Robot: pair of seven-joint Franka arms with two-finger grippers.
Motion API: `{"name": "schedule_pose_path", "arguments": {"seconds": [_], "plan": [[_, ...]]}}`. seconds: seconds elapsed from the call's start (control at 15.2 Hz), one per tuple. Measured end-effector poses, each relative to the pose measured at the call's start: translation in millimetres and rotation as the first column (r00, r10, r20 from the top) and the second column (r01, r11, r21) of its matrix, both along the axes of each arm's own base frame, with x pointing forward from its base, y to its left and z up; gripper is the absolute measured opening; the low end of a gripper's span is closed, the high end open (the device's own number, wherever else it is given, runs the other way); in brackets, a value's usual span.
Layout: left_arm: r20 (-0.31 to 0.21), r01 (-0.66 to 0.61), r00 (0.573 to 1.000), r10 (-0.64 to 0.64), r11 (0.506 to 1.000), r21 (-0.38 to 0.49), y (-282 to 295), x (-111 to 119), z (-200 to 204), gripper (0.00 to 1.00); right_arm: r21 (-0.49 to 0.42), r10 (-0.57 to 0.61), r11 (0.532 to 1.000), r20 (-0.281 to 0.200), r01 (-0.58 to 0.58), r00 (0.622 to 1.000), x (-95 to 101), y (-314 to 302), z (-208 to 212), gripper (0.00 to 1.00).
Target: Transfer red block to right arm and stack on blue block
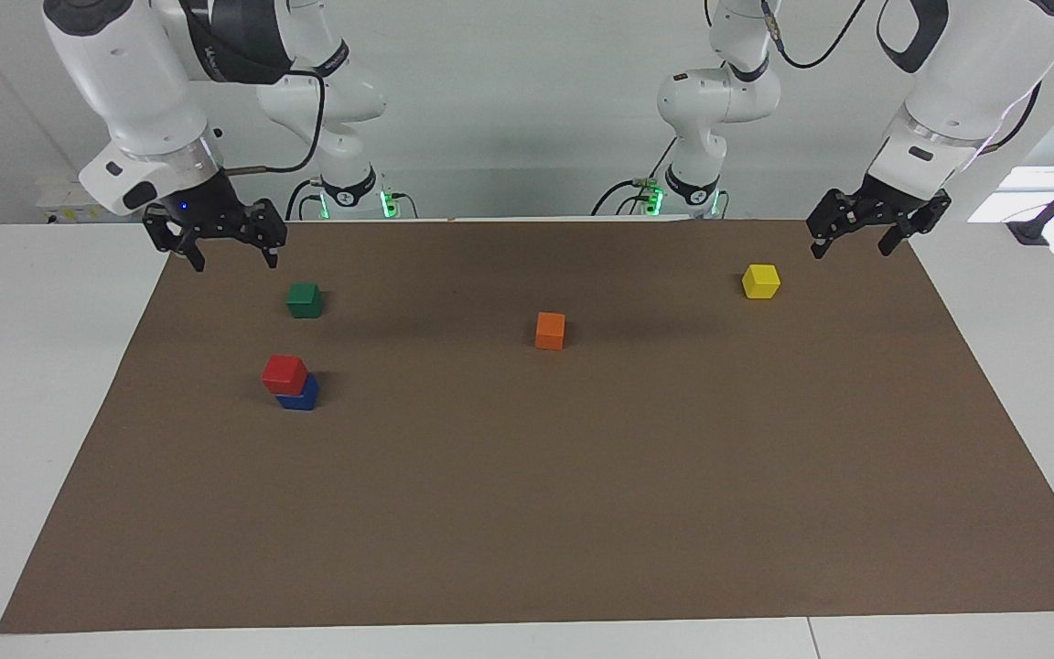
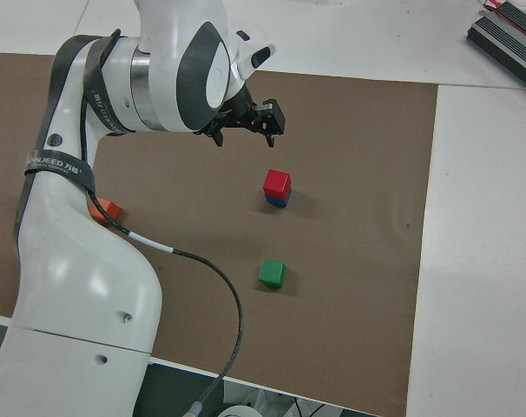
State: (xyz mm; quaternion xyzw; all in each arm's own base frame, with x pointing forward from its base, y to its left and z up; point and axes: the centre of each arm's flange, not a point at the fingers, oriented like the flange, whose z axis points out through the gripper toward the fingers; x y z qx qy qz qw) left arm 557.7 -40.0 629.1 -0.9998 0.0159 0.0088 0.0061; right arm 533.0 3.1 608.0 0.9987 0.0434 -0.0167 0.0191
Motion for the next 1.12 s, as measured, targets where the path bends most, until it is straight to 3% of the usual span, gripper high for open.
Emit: {"name": "schedule_pose_path", "arguments": {"seconds": [0.2, 0.4, 0.73, 1.12], "plan": [[0.002, -0.015, 1.0, 0.015, 1.0, 0.0, 0, 0, 0, 1.0, 0.029, -0.015, 0.999, 0.001, 0.015, 1.0, -10.0, -22, 10, 1.0], [0.002, -0.017, 1.0, 0.017, 1.0, 0.0, 0, 0, 0, 1.0, 0.052, -0.049, 0.997, -0.001, 0.049, 0.999, -9.7, -42, 8, 1.0], [-0.006, -0.025, 1.0, 0.025, 1.0, 0.001, 2, 0, -3, 1.0, 0.05, -0.051, 0.998, 0.035, 0.05, 0.998, -3.2, -38, 21, 1.0], [-0.013, -0.036, 0.999, 0.036, 0.999, 0.002, 7, 0, -6, 1.0, 0.05, -0.059, 0.997, 0.035, 0.057, 0.998, -2.7, -38, 20, 1.0]]}}
